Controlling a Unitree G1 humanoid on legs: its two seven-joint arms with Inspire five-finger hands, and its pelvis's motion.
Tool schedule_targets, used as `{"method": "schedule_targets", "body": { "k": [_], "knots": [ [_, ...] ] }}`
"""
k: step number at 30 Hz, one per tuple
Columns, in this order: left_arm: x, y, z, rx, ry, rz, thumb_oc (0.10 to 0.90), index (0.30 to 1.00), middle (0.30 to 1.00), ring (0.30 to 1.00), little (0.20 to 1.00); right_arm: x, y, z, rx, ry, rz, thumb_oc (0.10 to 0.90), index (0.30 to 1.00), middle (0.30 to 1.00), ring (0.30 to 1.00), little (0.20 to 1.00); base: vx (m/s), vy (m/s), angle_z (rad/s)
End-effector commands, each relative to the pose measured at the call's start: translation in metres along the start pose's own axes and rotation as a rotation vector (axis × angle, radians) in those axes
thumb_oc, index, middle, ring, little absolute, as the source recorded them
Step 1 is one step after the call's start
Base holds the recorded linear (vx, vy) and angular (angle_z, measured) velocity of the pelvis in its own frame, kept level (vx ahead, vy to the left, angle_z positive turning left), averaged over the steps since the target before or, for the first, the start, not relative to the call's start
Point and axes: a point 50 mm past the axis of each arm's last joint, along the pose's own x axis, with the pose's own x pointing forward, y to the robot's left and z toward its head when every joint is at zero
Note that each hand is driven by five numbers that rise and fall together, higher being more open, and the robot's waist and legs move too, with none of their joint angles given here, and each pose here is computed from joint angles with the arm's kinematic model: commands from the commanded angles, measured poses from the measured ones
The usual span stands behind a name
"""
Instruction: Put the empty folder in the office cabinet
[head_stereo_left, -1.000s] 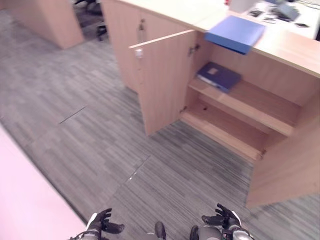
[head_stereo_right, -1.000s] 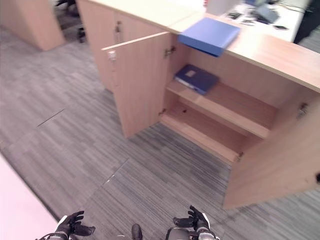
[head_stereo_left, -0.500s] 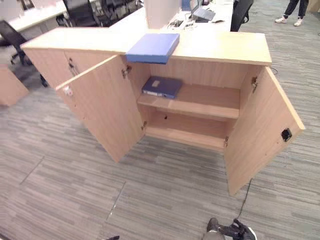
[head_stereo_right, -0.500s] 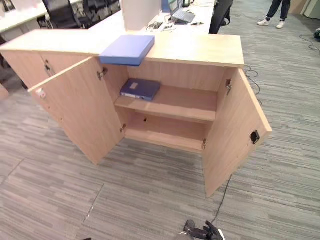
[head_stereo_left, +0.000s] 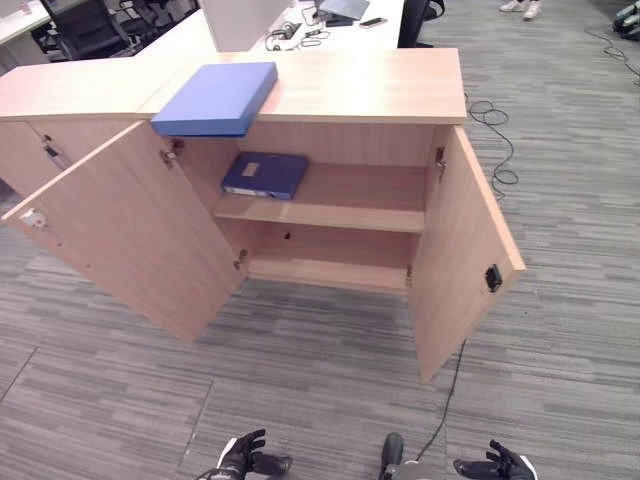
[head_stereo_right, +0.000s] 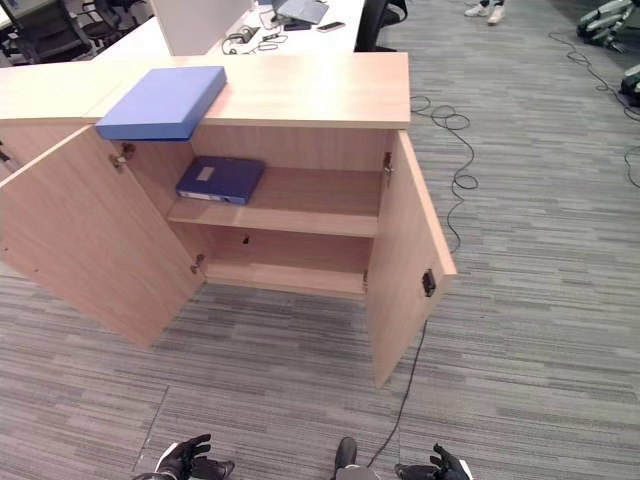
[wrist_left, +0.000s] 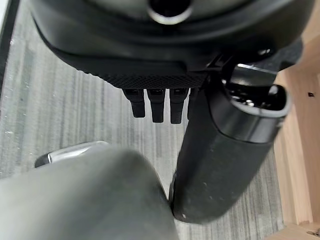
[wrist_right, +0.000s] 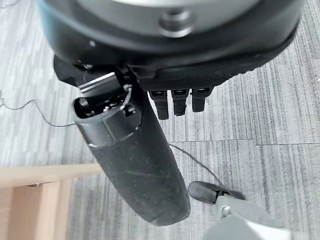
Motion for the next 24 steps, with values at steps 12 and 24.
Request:
{"method": "schedule_targets", "body": {
  "k": [12,24],
  "knots": [
    [-0.009,0.046,-0.013,-0.117,-0.002,0.162,0.8,0.9,0.9,0.9,0.9,0.004,0.02,0.067,-0.046,-0.255,0.077,0.8,0.9,0.9,0.9,0.9,0.24,0.25,-0.42],
    [-0.003,0.049,0.007,0.027,-0.039,0.138,0.8,0.9,0.9,0.9,0.9,0.001,0.024,0.022,0.012,-0.092,0.063,0.8,0.9,0.9,0.9,0.9,0.19,0.485,-0.02]
  ]
}}
